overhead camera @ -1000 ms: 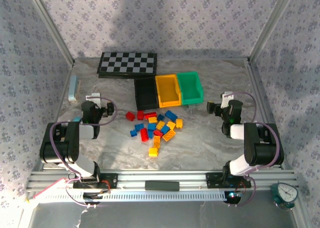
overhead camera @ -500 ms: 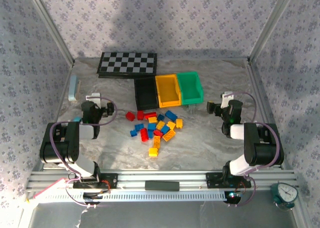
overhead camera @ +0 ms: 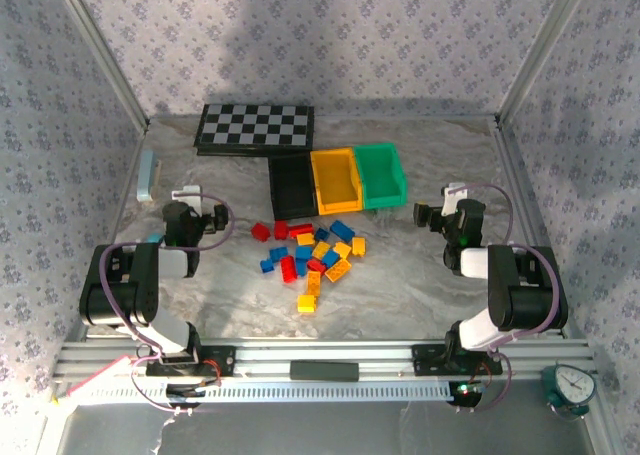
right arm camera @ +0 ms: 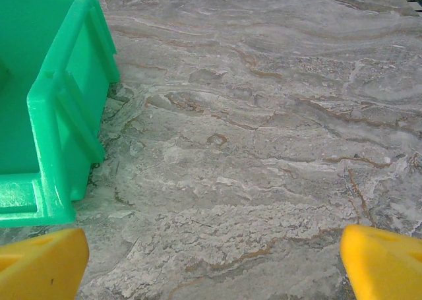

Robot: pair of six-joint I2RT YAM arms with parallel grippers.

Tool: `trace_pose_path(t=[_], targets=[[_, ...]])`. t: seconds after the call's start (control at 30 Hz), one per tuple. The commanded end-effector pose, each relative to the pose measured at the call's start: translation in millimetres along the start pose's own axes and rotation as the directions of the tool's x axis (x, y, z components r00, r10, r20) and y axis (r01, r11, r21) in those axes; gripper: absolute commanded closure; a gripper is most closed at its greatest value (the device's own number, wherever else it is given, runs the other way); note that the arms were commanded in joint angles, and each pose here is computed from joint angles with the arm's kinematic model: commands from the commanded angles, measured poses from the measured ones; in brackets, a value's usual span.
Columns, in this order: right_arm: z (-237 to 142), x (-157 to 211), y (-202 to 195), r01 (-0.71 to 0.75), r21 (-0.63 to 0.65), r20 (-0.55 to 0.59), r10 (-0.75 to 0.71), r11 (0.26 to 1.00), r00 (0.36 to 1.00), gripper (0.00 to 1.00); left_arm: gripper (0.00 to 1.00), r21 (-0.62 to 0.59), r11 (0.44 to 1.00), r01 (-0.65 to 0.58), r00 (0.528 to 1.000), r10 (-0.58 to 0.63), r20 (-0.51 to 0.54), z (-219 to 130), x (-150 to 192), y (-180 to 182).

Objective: Sort the legos into containers by color
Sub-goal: Move the container to the top-center of the table.

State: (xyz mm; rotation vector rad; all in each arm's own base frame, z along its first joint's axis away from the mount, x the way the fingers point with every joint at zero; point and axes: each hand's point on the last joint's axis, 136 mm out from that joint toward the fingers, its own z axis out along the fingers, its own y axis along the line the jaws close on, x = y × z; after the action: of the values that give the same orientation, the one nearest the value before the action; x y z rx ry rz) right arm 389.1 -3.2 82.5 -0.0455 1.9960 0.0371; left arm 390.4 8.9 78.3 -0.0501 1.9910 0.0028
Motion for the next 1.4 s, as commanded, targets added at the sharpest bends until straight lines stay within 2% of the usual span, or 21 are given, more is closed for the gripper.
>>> trace_pose_path(t=[0.0, 0.33, 0.43, 0.63, 0.8, 0.83, 0.93, 1.0, 1.1, 1.23, 1.37], targets=[[1, 0, -3, 0.012, 0.006, 0.006, -0.012, 1.0, 1.0, 0.0, 0.0, 0.023, 1.0, -0.013, 1.0, 0.013, 0.029, 2, -12, -3], [1, 0, -3, 0.013, 0.007, 0.008, -0.013, 1.0, 1.0, 0.0, 0.0, 0.023, 1.0, -0.014, 0.999, 0.013, 0.03, 2, -12, -3], [-1, -2, -5, 0.032, 0.061, 0.01, -0.033, 0.998, 0.999, 0.0, 0.0, 0.021, 1.0, -0.016, 0.999, 0.015, 0.029, 2, -12, -3], [-15, -20, 5, 0.074, 0.073, 0.004, -0.074, 0.995, 0.997, 0.0, 0.0, 0.061, 0.997, -0.05, 0.998, 0.048, 0.045, -5, -20, -13], [-18, -32, 13, -0.022, 0.032, -0.079, 0.025, 0.999, 0.997, 0.0, 0.0, 0.046, 0.998, -0.031, 0.999, 0.029, 0.043, -16, -33, -11], [-18, -34, 16, -0.031, 0.005, -0.086, 0.031, 1.0, 0.996, 0.0, 0.0, 0.037, 0.999, -0.01, 1.0, 0.01, 0.008, -21, -34, -10], [-22, -41, 11, -0.094, 0.034, -0.126, 0.097, 0.995, 0.987, 0.0, 0.0, 0.007, 0.998, 0.058, 0.996, -0.058, -0.062, -36, -44, -5], [-27, -41, 6, -0.219, 0.015, -0.137, 0.219, 0.976, 0.966, 0.0, 0.0, -0.013, 0.995, 0.098, 0.994, -0.099, -0.054, -41, -47, -2], [-32, -32, -10, -0.45, 0.036, -0.142, 0.45, 0.892, 0.882, 0.0, 0.0, -0.045, 0.989, 0.139, 0.99, -0.14, -0.023, -47, -52, 4], [-27, -19, 2, -0.516, -0.004, -0.287, 0.493, 0.857, 0.821, 0.0, 0.0, -0.055, 0.975, 0.216, 0.976, -0.216, 0.0, -53, -51, 6], [-11, -23, 24, -0.591, -0.07, -0.422, 0.513, 0.804, 0.747, 0.0, 0.0, 0.066, 0.971, 0.231, 0.973, -0.23, -0.018, -51, -55, -18]])
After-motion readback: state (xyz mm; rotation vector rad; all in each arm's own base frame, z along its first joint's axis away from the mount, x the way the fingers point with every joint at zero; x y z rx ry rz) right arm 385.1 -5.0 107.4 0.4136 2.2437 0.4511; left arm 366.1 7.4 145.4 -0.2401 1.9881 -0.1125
